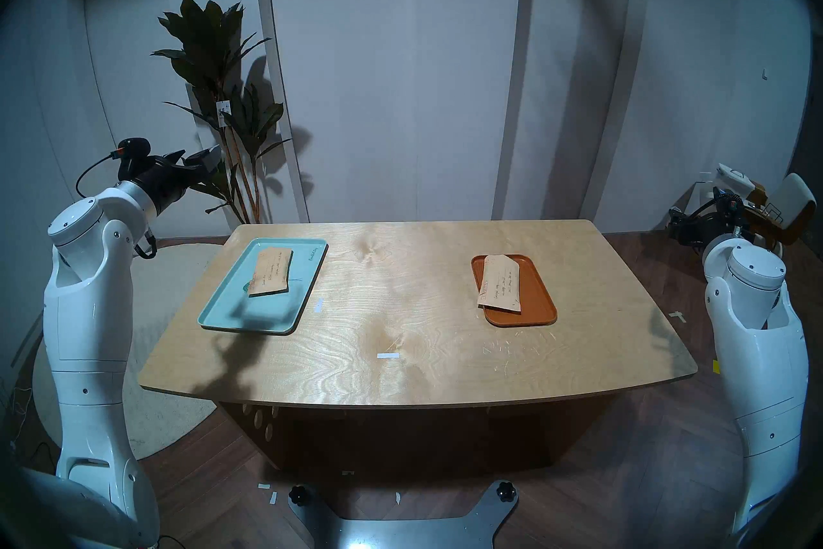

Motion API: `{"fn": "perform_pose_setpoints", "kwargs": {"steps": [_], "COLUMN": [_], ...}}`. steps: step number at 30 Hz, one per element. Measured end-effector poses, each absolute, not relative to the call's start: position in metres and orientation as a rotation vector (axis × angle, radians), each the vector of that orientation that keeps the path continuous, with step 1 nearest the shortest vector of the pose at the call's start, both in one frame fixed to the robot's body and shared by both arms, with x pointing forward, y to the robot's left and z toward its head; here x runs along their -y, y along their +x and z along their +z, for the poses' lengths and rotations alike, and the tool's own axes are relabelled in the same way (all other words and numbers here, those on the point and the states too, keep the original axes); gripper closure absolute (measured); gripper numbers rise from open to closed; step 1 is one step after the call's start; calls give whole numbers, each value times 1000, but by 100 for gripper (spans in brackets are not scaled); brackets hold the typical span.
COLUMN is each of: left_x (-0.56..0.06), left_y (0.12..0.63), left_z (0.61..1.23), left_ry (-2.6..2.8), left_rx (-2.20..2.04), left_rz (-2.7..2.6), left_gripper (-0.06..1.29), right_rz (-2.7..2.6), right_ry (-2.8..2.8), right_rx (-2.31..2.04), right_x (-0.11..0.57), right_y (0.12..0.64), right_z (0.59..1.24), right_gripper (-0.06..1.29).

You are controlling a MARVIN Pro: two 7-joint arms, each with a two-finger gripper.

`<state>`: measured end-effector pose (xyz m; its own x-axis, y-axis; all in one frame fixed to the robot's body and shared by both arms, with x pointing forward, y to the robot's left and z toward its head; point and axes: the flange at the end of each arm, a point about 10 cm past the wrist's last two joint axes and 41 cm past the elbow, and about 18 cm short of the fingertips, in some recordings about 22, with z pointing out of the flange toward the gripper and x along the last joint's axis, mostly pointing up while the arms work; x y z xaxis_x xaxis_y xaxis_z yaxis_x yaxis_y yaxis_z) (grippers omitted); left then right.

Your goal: Sort the mail into the trays, one tray per recipient

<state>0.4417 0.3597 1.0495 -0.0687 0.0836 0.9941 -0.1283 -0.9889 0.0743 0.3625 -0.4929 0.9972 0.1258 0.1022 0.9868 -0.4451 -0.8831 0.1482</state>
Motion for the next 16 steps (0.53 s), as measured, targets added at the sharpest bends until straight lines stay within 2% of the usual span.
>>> {"fn": "perform_pose_setpoints", "kwargs": {"steps": [16], "left_x": [-360], "left_y": [441], "left_z": [1053], "left_ry": [2042], "left_rx": [79], "left_rz": [2194], "left_gripper": [-2], "right_rz": [1885], "right_ry": [2002], "right_rx": [389], "right_x": [493], "right_y": [359], "right_z": [995], "right_gripper": [0]}}
